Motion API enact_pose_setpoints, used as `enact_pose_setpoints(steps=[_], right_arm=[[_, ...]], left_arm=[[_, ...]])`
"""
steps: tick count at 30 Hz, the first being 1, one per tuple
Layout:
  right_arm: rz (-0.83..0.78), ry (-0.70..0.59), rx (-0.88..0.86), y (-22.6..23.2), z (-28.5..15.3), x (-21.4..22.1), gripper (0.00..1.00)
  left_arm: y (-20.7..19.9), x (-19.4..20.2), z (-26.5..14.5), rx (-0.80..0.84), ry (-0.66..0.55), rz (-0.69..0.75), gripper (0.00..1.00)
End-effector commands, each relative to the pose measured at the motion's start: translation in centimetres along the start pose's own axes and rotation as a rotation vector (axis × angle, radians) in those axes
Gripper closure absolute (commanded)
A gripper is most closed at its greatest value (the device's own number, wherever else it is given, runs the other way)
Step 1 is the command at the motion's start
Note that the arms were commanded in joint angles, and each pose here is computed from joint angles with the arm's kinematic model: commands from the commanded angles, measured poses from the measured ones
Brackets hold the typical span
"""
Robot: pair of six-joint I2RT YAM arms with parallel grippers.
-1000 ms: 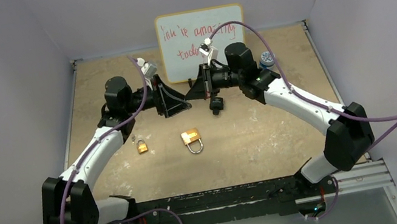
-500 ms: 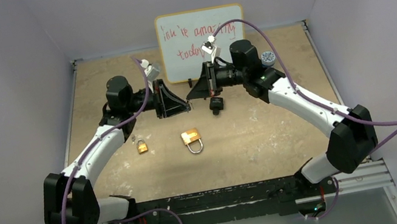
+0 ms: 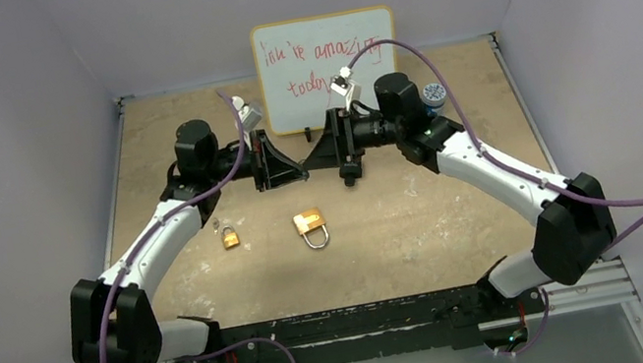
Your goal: Unlock with the key
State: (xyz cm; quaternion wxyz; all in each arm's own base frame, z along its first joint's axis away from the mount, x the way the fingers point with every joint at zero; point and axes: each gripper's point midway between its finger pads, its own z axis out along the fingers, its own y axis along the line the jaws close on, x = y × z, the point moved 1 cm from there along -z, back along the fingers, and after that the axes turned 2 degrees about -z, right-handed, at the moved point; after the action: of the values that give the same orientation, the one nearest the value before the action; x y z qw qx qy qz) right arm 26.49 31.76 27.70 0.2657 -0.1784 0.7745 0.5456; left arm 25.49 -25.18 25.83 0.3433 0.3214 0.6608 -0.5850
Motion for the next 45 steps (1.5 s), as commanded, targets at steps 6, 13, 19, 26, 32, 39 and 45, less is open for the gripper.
enact_pose_setpoints(steps=[6,13,19,26,32,39,45], right_arm=[[-0.155,-0.037,-0.037,-0.6,0.0,0.8,0.31],[-0.303,-0.055,-0.042,-0.7,0.1,0.3,0.56],[-0.475,-0.01,-0.068,0.0,0.3,0.5,0.63],[-0.568,0.053,-0.201,1.8,0.3,1.6,0.54],[-0.595,0.056,-0.239,2.1,0.5,1.8,0.61],[-0.578,0.12,-0.268,2.0,0.8,2.7,0.72],[-0.543,0.164,-0.277,1.8,0.6,3.5,0.68]], left_arm=[[-0.9,-1.3,-0.1,0.016,0.024,0.08,1.0],[-1.3,-0.7,-0.2,0.052,0.073,0.057,1.0],[-1.9,-0.2,-0.5,0.089,0.122,0.067,1.0],[-2.2,0.0,-0.6,0.13,0.152,0.087,1.0],[-2.2,-0.1,-0.6,0.137,0.153,0.087,1.0],[-2.2,-0.4,-0.5,0.137,0.153,0.098,1.0],[-2.0,-0.5,-0.5,0.122,0.156,0.108,1.0]])
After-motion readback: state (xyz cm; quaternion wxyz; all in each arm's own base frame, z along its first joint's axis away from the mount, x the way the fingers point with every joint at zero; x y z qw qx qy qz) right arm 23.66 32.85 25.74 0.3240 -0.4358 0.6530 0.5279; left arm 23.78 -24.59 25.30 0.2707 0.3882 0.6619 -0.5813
